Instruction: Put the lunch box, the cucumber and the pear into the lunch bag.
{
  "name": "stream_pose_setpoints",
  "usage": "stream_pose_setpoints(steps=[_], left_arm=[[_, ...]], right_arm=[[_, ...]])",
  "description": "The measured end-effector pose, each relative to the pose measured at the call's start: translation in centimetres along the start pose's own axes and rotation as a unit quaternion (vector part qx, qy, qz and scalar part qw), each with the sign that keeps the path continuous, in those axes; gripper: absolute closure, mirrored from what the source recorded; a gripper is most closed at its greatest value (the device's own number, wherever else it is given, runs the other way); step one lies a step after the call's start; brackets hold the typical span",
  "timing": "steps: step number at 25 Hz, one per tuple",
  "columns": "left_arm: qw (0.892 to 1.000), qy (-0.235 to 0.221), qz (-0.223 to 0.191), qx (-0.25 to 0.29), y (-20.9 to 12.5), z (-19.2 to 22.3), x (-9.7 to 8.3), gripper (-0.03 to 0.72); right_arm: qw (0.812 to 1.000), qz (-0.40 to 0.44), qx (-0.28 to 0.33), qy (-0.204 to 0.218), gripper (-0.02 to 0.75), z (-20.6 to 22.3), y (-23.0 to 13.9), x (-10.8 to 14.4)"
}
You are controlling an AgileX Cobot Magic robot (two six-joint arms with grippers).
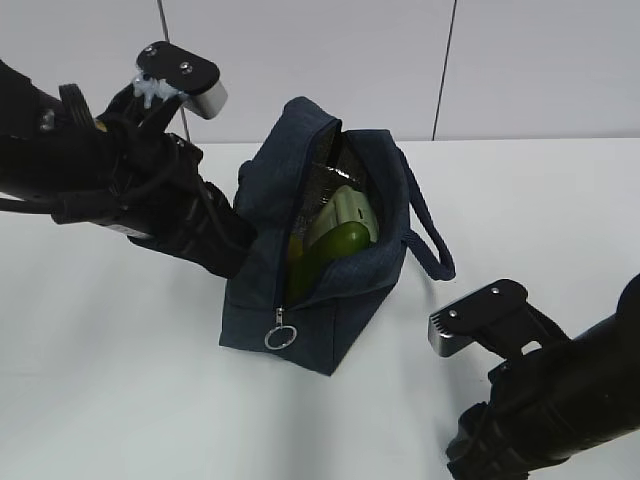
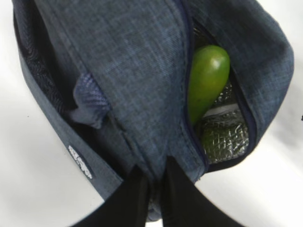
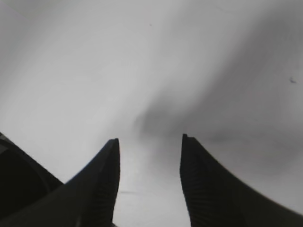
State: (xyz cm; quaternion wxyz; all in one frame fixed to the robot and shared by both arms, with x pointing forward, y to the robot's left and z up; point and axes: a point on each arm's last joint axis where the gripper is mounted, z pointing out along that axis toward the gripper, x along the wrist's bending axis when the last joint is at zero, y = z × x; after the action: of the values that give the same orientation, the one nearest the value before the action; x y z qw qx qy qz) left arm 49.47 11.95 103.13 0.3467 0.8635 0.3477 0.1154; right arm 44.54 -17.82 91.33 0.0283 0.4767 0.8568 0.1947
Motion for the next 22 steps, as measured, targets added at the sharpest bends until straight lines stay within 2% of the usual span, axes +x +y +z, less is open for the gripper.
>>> stream_pose_setpoints(steps=[5, 14, 22], left_arm=[[1.0, -0.001, 0.0, 0.001, 0.0, 0.0, 0.0, 0.685], [1.0, -0.002, -0.001, 0.003, -0.1, 0.0, 0.0, 0.685], [1.0, -0.003, -0.001, 0.003, -0.1, 0.0, 0.0, 0.685]], right_arm=[[0.999, 0.021, 0.011, -0.046, 0.4, 0.0, -0.2, -0.8], [0.99, -0.003, -0.114, -0.087, 0.4, -0.4, 2.0, -1.5], [0.968, -0.044, -0.226, -0.102, 0.402, -1.5, 4.0, -1.2]])
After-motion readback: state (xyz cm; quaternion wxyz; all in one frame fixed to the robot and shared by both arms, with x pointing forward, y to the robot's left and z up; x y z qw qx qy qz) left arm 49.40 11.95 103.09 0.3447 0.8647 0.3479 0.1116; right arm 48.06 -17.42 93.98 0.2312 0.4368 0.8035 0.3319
